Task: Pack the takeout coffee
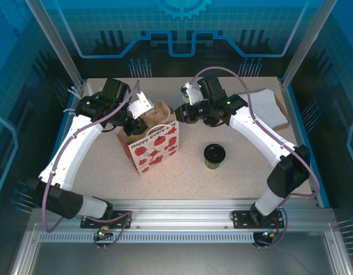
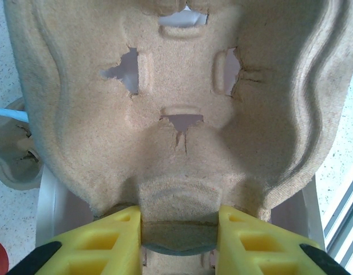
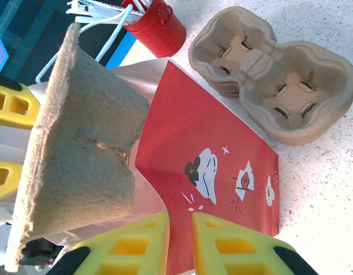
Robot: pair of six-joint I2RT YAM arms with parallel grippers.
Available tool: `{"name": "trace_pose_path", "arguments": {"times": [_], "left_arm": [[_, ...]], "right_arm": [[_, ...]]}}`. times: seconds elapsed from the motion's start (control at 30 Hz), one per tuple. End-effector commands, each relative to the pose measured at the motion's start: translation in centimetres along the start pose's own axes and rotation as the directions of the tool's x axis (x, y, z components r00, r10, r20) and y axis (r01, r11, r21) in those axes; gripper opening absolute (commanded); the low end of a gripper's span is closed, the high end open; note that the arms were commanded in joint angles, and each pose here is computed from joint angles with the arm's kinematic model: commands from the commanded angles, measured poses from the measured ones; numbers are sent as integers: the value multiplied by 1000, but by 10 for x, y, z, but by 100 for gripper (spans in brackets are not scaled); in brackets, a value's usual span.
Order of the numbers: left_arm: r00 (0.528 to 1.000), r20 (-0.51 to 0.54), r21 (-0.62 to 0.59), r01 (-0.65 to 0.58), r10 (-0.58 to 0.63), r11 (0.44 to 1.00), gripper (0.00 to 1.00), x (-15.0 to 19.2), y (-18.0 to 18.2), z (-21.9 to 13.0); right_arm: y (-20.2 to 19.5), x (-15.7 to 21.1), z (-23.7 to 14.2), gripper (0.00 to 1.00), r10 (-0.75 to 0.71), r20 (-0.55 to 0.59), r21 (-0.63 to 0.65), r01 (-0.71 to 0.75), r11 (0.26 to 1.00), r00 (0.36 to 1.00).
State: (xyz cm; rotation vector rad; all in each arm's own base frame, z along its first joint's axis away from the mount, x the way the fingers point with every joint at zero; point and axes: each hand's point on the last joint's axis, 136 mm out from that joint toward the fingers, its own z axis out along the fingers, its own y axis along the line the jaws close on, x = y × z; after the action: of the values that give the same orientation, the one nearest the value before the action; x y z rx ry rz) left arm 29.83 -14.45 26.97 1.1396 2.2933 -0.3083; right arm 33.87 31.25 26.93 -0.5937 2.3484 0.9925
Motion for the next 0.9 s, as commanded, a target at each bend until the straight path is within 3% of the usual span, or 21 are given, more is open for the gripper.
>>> {"name": "trace_pose_path", "arguments": {"times": [0.0,0.87], "left_arm": [[999,-38,11,4,-3,1000,33,10,-9,-2],[993,-100,-21,65,-67,998,33,19,-8,10]], "right_arm": [[-11,4,3,19,26,-16,46,-25,999,1000],[-1,1,2,28,4,18,55,-5,998,1000]]}}
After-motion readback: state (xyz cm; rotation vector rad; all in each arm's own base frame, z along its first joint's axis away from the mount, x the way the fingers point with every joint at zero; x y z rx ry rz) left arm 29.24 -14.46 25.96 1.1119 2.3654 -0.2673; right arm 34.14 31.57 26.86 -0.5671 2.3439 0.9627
